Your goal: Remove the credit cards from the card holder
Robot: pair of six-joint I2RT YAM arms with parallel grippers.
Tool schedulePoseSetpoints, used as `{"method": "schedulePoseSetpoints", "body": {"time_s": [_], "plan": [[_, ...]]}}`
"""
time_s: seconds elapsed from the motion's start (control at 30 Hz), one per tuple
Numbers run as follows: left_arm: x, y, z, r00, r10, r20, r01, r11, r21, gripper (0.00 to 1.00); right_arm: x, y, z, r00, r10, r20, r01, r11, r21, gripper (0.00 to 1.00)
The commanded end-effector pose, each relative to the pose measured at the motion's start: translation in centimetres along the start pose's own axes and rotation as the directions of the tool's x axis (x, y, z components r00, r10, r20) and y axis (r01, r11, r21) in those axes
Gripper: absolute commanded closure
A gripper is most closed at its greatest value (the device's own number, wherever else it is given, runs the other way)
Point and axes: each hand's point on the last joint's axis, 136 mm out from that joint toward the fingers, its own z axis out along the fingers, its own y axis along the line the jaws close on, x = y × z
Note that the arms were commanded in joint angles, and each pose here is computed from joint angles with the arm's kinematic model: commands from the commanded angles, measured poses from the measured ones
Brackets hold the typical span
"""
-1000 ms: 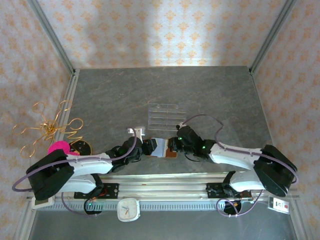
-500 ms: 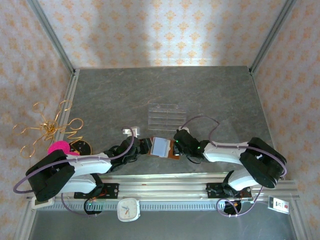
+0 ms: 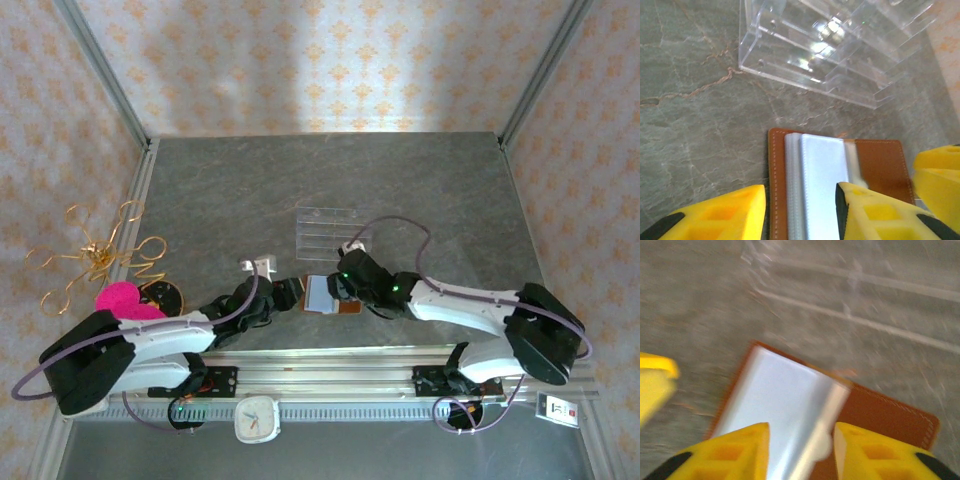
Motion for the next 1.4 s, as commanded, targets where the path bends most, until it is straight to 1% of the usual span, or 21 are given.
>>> {"method": "schedulePoseSetpoints", "body": {"time_s": [0.0, 0.1, 0.2, 0.27, 0.3, 0.5, 0.57, 0.6, 0.63, 0.73, 0.93, 1.07, 1.23, 1.37], "plan": [[-0.9, 0.5, -0.8, 0.998, -0.023, 0.054, 0.024, 1.0, -0.017, 0.53, -2.3, 1.0, -2.1, 0.996, 0.045, 0.072, -0.049, 0.998, 0.049, 0.56], [-2.0, 1.0, -1.6, 0.993, -0.043, 0.113, 0.046, 0.999, -0.028, 0.47, -3.0, 2.1, -2.4, 0.993, 0.072, 0.096, -0.078, 0.995, 0.064, 0.51], [-2.8, 1.1, -2.3, 0.986, -0.058, 0.158, 0.062, 0.998, -0.019, 0.41, -2.3, 2.5, -1.0, 0.992, 0.105, 0.063, -0.11, 0.991, 0.081, 0.48], [-3.1, 1.1, -2.7, 0.983, -0.062, 0.174, 0.065, 0.998, -0.014, 0.37, -1.5, 1.8, 0.3, 0.991, 0.128, 0.046, -0.133, 0.983, 0.128, 0.45], [-3.2, 1.1, -2.9, 0.982, -0.063, 0.18, 0.067, 0.998, -0.014, 0.36, -0.9, 1.5, 0.9, 0.99, 0.134, 0.034, -0.138, 0.979, 0.148, 0.36], [-3.4, 1.3, -3.3, 0.978, -0.069, 0.195, 0.072, 0.997, -0.005, 0.24, 1.1, 0.7, 3.9, 0.992, 0.122, -0.017, -0.116, 0.971, 0.209, 0.33], [-3.4, 1.1, -3.3, 0.979, -0.067, 0.192, 0.068, 0.998, 0.003, 0.23, 1.5, 0.8, 4.5, 0.993, 0.111, -0.028, -0.103, 0.974, 0.202, 0.31], [-3.3, 1.1, -3.3, 0.979, -0.067, 0.19, 0.067, 0.998, 0.004, 0.23, 1.6, 1.0, 4.8, 0.994, 0.103, -0.035, -0.095, 0.977, 0.191, 0.26], [-3.3, 1.1, -3.3, 0.98, -0.067, 0.189, 0.067, 0.998, 0.008, 0.23, 1.8, 1.3, 4.9, 0.994, 0.096, -0.042, -0.087, 0.98, 0.176, 0.24], [-3.2, 1.1, -3.3, 0.98, -0.065, 0.186, 0.065, 0.998, 0.009, 0.23, 2.2, 1.3, 5.4, 0.995, 0.089, -0.054, -0.078, 0.982, 0.17, 0.23], [-2.9, 1.1, -3.1, 0.983, -0.059, 0.176, 0.059, 0.998, 0.007, 0.23, 4.2, 0.5, 6.5, 0.992, 0.066, -0.109, -0.044, 0.98, 0.193, 0.23], [-2.7, 1.2, -2.9, 0.985, -0.053, 0.162, 0.053, 0.999, 0.004, 0.24, 6.1, -0.3, 7.2, 0.987, 0.051, -0.152, -0.018, 0.977, 0.21, 0.25], [-2.3, 1.2, -2.6, 0.989, -0.043, 0.143, 0.044, 0.999, 0.002, 0.24, 7.9, -1.0, 7.5, 0.982, 0.045, -0.184, -0.002, 0.974, 0.224, 0.35], [-1.7, 1.1, -2.3, 0.993, -0.027, 0.116, 0.027, 1.0, 0.005, 0.25, 8.6, -1.6, 7.3, 0.98, 0.048, -0.194, -0.003, 0.974, 0.226, 0.5]]}}
